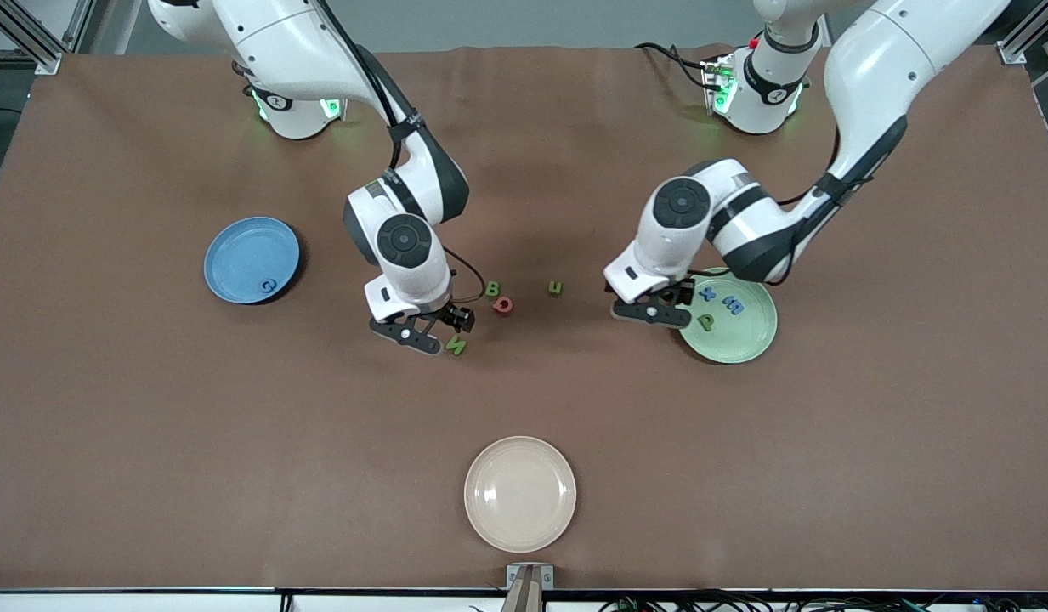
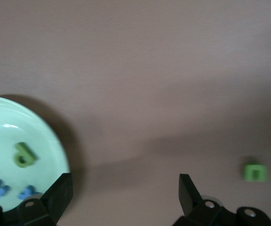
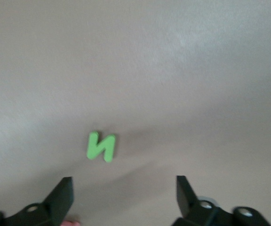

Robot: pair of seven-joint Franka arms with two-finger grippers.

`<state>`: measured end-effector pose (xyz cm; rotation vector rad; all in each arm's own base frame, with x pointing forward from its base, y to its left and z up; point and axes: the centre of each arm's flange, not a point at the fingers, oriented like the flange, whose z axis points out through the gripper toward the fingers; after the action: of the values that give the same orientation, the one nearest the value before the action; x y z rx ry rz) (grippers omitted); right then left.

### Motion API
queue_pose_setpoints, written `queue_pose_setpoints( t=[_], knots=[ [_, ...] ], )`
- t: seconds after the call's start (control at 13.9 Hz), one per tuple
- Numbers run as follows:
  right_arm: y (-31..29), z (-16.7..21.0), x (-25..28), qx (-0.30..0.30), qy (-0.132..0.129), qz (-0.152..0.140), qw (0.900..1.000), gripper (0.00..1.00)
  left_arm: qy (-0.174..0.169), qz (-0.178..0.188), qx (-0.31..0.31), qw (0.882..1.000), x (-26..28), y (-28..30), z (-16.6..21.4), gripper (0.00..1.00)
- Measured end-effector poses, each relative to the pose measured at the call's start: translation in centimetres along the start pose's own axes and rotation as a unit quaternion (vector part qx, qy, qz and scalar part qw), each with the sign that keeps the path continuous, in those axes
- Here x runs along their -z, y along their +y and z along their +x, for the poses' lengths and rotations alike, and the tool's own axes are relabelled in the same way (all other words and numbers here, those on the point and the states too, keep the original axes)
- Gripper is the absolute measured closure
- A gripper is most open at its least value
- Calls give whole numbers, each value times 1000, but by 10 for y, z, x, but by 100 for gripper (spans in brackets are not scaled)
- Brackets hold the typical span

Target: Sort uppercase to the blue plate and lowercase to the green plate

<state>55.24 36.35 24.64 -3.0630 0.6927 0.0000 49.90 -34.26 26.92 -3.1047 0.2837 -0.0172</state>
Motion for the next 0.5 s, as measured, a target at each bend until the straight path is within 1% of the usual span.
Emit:
queue_pose_setpoints(
  t=[0.07,0.14,0.22,0.29,0.36,0.5],
  knots=[
    [-1,5,2,-17,-2,21,1000,0,3,-5,6,1000,4,15,-2,1],
    [-3,6,4,-27,-3,37,999,0,5,-11,14,1000,8,31,-3,2],
    [-5,5,3,-30,-3,43,999,0,7,-18,22,1000,9,47,-3,3],
    [-7,4,0,-30,-3,47,998,0,5,-22,29,999,7,61,-3,3],
    [-7,2,-5,-30,-2,47,998,0,3,-23,32,999,1,74,-3,7],
    [-7,1,-18,-30,-3,42,999,0,2,-14,33,999,-15,94,-4,7]
  ],
)
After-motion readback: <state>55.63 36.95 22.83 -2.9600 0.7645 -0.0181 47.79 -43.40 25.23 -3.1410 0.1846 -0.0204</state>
